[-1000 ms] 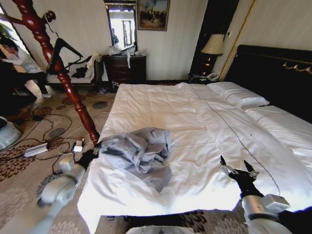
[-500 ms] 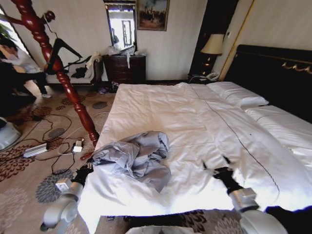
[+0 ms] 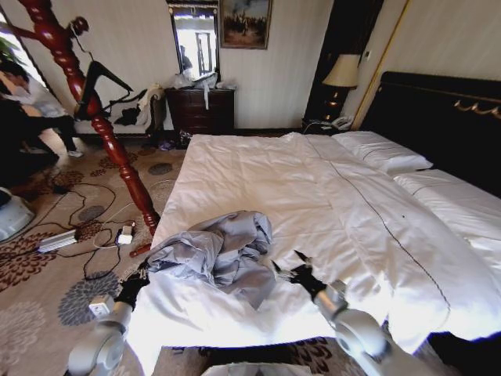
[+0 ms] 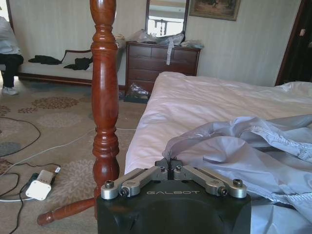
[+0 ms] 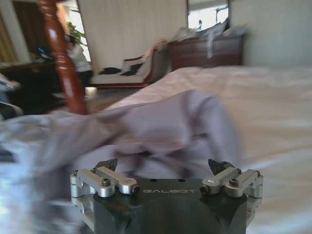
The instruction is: Pick up the clothes from the bed and hang them on the clothes hanger.
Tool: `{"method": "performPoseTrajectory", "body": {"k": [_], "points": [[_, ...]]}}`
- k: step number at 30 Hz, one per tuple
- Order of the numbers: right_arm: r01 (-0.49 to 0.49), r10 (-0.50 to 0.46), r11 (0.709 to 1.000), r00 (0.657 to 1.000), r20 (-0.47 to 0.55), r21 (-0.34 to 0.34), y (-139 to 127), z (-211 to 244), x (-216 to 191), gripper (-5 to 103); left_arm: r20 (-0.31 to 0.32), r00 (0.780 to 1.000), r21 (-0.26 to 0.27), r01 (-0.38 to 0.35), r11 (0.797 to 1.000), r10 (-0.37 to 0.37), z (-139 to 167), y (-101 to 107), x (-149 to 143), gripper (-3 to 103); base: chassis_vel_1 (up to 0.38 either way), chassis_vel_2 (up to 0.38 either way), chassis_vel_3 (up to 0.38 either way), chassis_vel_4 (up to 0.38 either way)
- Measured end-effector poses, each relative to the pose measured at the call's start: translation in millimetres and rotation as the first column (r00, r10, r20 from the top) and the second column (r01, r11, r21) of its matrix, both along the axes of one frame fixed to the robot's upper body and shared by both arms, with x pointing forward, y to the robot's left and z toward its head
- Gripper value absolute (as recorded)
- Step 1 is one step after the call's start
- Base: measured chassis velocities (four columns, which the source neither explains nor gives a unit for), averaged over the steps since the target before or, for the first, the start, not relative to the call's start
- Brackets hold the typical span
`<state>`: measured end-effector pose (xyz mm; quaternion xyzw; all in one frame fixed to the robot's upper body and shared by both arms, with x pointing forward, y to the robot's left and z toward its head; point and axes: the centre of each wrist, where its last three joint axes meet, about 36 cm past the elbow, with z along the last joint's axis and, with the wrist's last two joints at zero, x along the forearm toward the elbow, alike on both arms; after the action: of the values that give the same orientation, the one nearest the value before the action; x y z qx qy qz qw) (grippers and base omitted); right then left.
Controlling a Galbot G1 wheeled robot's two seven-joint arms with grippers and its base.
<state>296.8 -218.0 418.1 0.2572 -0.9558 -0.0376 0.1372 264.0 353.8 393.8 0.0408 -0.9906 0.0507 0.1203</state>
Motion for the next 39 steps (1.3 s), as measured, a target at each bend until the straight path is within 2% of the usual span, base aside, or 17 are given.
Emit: {"method": "performPoseTrajectory", "body": {"k": [1, 4, 7, 10, 13, 16, 19, 22, 31, 34, 36, 37, 38, 39], "points": [[0.0, 0.0, 1.0, 1.0, 0.0, 0.0, 0.0, 0.0, 0.0, 100, 0.0, 1.0, 0.0, 0.0, 1.0, 0.0, 0.0, 0.0, 0.0, 0, 0.0, 0.0, 0.0, 0.0], [-0.095, 0.1, 0.993, 0.993, -0.062, 0.076, 38.7, -9.7, -18.8, 100, -0.004, 1.0, 0.006, -0.011, 1.0, 0.011, 2.7, 2.0, 0.2, 0, 0.0, 0.0, 0.0, 0.0], [-0.128, 0.134, 0.988, 0.988, -0.077, 0.081, 51.7, -17.5, -27.2, 100, -0.006, 1.0, 0.009, -0.014, 1.0, 0.014, 3.3, 3.4, 0.1, 0, 0.0, 0.0, 0.0, 0.0], [-0.162, 0.168, 0.984, 0.982, -0.091, 0.069, 64.7, -31.0, -36.2, 100, -0.013, 1.0, 0.011, -0.015, 1.0, 0.015, 2.5, 3.8, -1.5, 0, 0.0, 0.0, 0.0, 0.0], [-0.196, 0.196, 0.981, 0.975, -0.104, 0.016, 79.8, -62.3, -44.5, 100, -0.026, 1.0, 0.008, -0.011, 1.0, 0.011, -0.5, 0.9, -5.4, 0, 0.0, 0.0, 0.0, 0.0], [-0.195, 0.196, 0.981, 0.976, -0.099, 0.012, 89.2, -71.1, -42.4, 100, -0.027, 1.0, 0.005, -0.009, 1.0, 0.009, -1.3, -1.3, -6.3, 0, 0.0, 0.0, 0.0, 0.0], [-0.186, 0.187, 0.982, 0.979, -0.079, 0.019, 99.9, -72.5, -35.9, 100, -0.028, 1.0, 0.002, -0.008, 1.0, 0.008, -1.4, -2.7, -6.8, 0, 0.0, 0.0, 0.0, 0.0], [-0.183, 0.183, 0.983, 0.983, -0.009, -0.023, 111.5, -75.4, -27.6, 100, -0.028, 1.0, -0.002, -0.014, 1.0, 0.014, -0.5, -3.0, -9.8, 0, 0.0, 0.0, 0.0, 0.0], [-0.195, 0.196, 0.98, 0.981, 0.006, -0.037, 133.6, -84.7, -24.2, 101, -0.042, 0.999, -0.008, -0.01, 1.0, 0.01, -5.2, -6.1, -16.5, 0, 0.0, 0.0, 0.0, 0.0], [-0.172, 0.171, 0.985, 0.985, -0.012, -0.017, 140.5, -86.2, -16.2, 98, -0.044, 0.999, -0.01, -0.005, 1.0, 0.005, -5.4, -7.7, -16.9, 0, 0.0, 0.0, 0.0, 0.0], [-0.164, 0.163, 0.986, 0.986, -0.021, -0.023, 144.2, -86.4, -11.2, 89, -0.045, 0.999, -0.011, -0.001, 1.0, 0.001, -6.0, -8.8, -17.1, 0, 0.0, 0.0, 0.0, 0.0], [-0.164, 0.164, 0.986, 0.986, -0.035, -0.02, 145.4, -89.2, -9.9, 79, -0.043, 0.999, -0.014, -0.001, 1.0, 0.001, -6.3, -9.1, -16.6, 0, 0.0, 0.0, 0.0, 0.0], [-0.167, 0.166, 0.986, 0.985, -0.039, -0.017, 146.0, -89.6, -9.5, 73, -0.043, 0.999, -0.015, -0.001, 1.0, 0.0, -6.3, -9.2, -16.7, 0, 0.0, 0.0, 0.0, 0.0], [-0.167, 0.166, 0.986, 0.985, -0.039, -0.017, 146.0, -89.6, -9.5, 73, -0.043, 0.999, -0.015, -0.001, 1.0, 0.0, -6.3, -9.2, -16.7, 0, 0.0, 0.0, 0.0, 0.0]]}}
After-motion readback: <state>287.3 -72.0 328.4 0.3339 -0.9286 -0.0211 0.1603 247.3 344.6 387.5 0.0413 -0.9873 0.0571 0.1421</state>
